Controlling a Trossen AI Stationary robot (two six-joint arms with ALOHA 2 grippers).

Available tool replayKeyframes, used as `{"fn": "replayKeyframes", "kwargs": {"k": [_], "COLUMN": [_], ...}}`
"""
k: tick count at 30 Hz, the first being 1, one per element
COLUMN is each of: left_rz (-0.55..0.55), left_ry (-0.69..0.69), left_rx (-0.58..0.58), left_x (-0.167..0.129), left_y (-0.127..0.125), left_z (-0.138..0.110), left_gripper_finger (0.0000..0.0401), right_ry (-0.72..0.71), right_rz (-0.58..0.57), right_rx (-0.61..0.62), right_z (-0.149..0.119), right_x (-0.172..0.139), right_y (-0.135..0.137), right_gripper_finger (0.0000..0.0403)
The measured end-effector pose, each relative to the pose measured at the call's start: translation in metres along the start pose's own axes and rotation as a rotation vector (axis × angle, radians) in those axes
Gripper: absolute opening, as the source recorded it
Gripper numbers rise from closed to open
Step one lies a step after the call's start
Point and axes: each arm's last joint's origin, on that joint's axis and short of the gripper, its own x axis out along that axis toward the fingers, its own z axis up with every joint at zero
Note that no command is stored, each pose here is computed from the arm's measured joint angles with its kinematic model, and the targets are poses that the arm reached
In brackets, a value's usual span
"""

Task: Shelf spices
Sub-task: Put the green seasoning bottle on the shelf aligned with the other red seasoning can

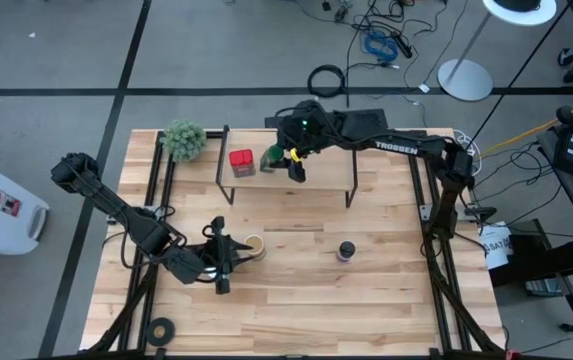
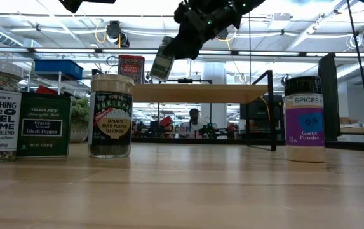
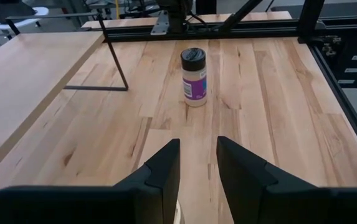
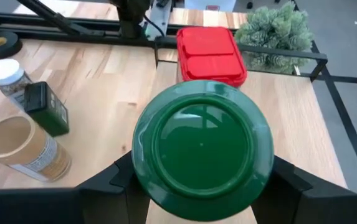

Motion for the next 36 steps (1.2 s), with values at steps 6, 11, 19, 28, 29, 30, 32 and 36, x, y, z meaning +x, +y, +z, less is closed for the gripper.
{"fn": "replayKeyframes", "kwargs": {"k": [6, 11, 19, 28, 29, 30, 32, 36], "left_rz": [0.000, -0.001, -0.002, -0.002, -0.002, -0.002, -0.002, -0.002], "left_ry": [0.001, 0.001, 0.001, 0.001, 0.001, 0.001, 0.001, 0.001], "left_rx": [0.000, 0.000, 0.000, 0.001, 0.001, 0.001, 0.001, 0.001], "left_x": [0.000, 0.000, 0.000, 0.000, 0.000, 0.000, 0.000, 0.000], "left_y": [0.000, 0.000, 0.000, 0.000, 0.000, 0.000, 0.000, 0.000], "left_z": [0.000, 0.000, 0.000, 0.000, 0.000, 0.000, 0.000, 0.000], "left_gripper_finger": [0.0114, 0.0114, 0.0114, 0.0114, 0.0114, 0.0114, 0.0114, 0.0114], "right_ry": [-0.006, -0.001, 0.013, 0.013, 0.014, 0.017, 0.024, 0.020], "right_rz": [0.016, 0.026, 0.027, 0.027, 0.028, 0.028, 0.029, 0.029], "right_rx": [0.004, 0.014, 0.022, 0.030, 0.030, 0.032, 0.037, 0.036], "right_z": [0.000, -0.002, -0.006, -0.006, -0.006, -0.007, -0.008, -0.008], "right_x": [0.001, 0.003, 0.010, 0.011, 0.012, 0.013, 0.014, 0.015], "right_y": [0.000, 0.000, -0.002, -0.002, -0.002, -0.002, -0.002, -0.003], "right_gripper_finger": [0.0201, 0.0201, 0.0201, 0.0201, 0.0201, 0.0201, 0.0201, 0.0201]}}
